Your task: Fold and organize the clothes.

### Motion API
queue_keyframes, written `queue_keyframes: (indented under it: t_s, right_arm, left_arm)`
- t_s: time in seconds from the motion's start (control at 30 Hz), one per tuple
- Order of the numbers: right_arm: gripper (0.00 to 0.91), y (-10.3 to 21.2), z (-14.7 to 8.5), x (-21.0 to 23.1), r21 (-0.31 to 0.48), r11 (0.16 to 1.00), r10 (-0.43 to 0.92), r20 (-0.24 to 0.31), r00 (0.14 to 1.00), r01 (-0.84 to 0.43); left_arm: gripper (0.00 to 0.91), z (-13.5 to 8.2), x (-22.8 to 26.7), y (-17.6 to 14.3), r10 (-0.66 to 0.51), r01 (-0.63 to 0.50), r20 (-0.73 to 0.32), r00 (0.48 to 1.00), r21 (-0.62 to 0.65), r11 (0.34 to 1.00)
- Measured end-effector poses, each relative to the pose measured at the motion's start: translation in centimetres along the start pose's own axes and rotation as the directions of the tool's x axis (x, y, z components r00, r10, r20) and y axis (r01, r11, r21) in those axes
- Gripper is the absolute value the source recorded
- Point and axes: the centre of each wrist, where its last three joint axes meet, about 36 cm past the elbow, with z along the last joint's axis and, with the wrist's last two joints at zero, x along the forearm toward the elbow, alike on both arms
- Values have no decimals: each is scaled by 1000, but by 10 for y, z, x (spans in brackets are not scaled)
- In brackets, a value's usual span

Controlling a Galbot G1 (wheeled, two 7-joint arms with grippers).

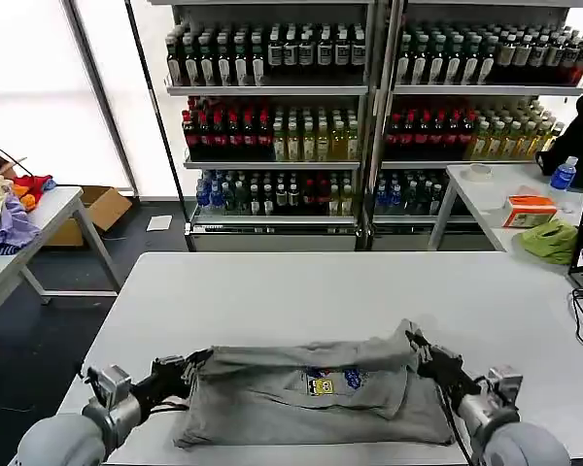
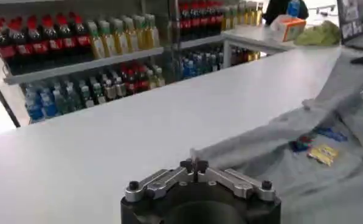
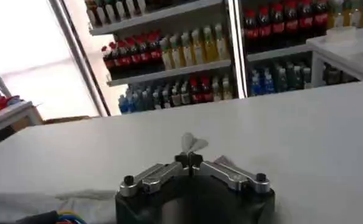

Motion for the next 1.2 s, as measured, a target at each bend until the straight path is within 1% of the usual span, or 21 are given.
queue_keyframes:
  t_s: [0.03, 0.07, 0.23, 0.37, 0.47, 0.63, 0.73, 0.83, 0.97, 1.1, 1.2]
  right_arm:
    - [806, 1, 2, 4, 0, 1000, 6, -7, 1000, -6]
    - [907, 2, 5, 7, 0, 1000, 11, -14, 1000, -11]
    - [907, 5, 8, 21, 11, 999, 31, -23, 999, -31]
    - [907, 3, 9, 29, 26, 998, 48, -11, 999, -48]
    - [907, -1, 8, 33, 38, 998, 57, 36, 998, -58]
    - [907, -14, 7, 39, 60, 995, 66, 165, 984, -77]
    - [907, -22, 10, 42, 72, 993, 69, 234, 970, -88]
    - [907, -28, 18, 43, 73, 992, 74, 285, 956, -99]
    - [907, -33, 32, 44, 74, 990, 88, 324, 942, -118]
    - [907, -33, 45, 46, 76, 989, 94, 338, 936, -126]
    - [907, -32, 55, 46, 75, 989, 97, 341, 935, -130]
  left_arm:
    - [907, 5, 2, -3, 2, -2, -14, 1000, -1, 1000]
    - [907, 8, 4, -6, 2, -2, -25, 1000, -2, 1000]
    - [907, 22, 13, -20, -1, 0, -70, 998, -15, 1000]
    - [907, 23, 19, -25, -26, 24, -74, 997, -28, 999]
    - [907, 22, 24, -25, -56, 54, -64, 996, -31, 998]
    - [907, 17, 37, -22, -127, 126, -34, 991, -29, 992]
    - [907, 13, 43, -23, -170, 170, -7, 985, -11, 985]
    - [907, 13, 46, -29, -214, 213, 21, 977, 22, 977]
    - [907, 20, 41, -44, -285, 279, 44, 958, 99, 955]
    - [907, 29, 32, -67, -344, 333, 31, 939, 176, 926]
    - [907, 30, 25, -87, -366, 352, 23, 930, 218, 910]
